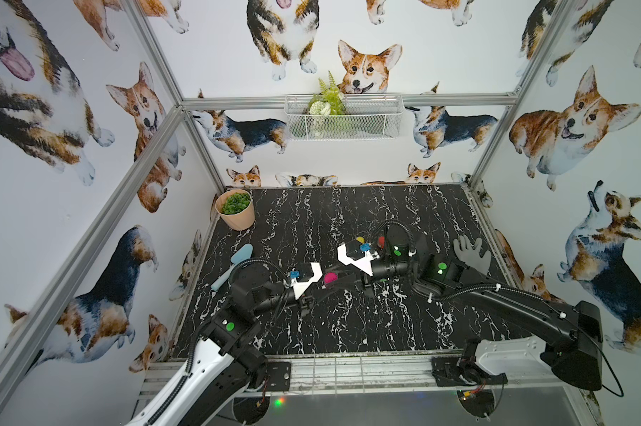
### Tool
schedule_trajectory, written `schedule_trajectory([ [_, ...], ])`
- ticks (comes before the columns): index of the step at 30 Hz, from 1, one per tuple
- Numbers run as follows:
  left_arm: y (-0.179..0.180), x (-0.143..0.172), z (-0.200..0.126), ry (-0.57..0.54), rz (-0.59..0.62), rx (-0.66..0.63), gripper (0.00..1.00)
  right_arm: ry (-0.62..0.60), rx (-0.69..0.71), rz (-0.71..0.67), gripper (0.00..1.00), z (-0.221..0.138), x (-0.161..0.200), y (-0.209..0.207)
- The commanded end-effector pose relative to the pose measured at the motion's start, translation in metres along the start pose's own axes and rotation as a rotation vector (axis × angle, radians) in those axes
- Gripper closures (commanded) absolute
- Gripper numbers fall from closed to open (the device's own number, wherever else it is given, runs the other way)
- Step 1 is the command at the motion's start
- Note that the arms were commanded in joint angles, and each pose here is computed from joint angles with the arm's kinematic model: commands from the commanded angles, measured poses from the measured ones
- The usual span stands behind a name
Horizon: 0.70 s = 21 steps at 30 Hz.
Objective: Close the paint jar lid
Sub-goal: Screw the lid onto the paint jar.
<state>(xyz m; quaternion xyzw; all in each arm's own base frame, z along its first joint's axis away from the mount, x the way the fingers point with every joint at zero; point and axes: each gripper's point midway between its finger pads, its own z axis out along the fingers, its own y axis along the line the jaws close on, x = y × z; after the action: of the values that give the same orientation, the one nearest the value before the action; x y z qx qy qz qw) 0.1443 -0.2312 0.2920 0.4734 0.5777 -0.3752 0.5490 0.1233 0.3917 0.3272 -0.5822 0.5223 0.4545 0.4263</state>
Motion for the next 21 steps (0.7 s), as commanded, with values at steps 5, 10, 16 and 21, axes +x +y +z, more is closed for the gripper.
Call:
schedule_trajectory([
  [5,0.0052,-0.0110,-0.0019,-0.041,0.038,-0.037,0.79,0.003,-0.009,0.006,0.68,0.0006,0.0041,0.0025],
  [10,0.0056,-0.0108,-0.0017,-0.040,0.036,-0.037,0.79,0.005,-0.009,0.013,0.61,0.0016,0.0059,0.0019],
  [16,0.0058,-0.0108,-0.0013,-0.039,0.035,-0.037,0.79,-0.002,-0.011,0.012,0.60,0.0009,0.0040,0.0026],
  [21,0.0060,-0.0100,-0.0009,-0.036,0.034,-0.036,0.79,-0.007,-0.016,0.010,0.68,0.0005,0.0015,0.0035],
])
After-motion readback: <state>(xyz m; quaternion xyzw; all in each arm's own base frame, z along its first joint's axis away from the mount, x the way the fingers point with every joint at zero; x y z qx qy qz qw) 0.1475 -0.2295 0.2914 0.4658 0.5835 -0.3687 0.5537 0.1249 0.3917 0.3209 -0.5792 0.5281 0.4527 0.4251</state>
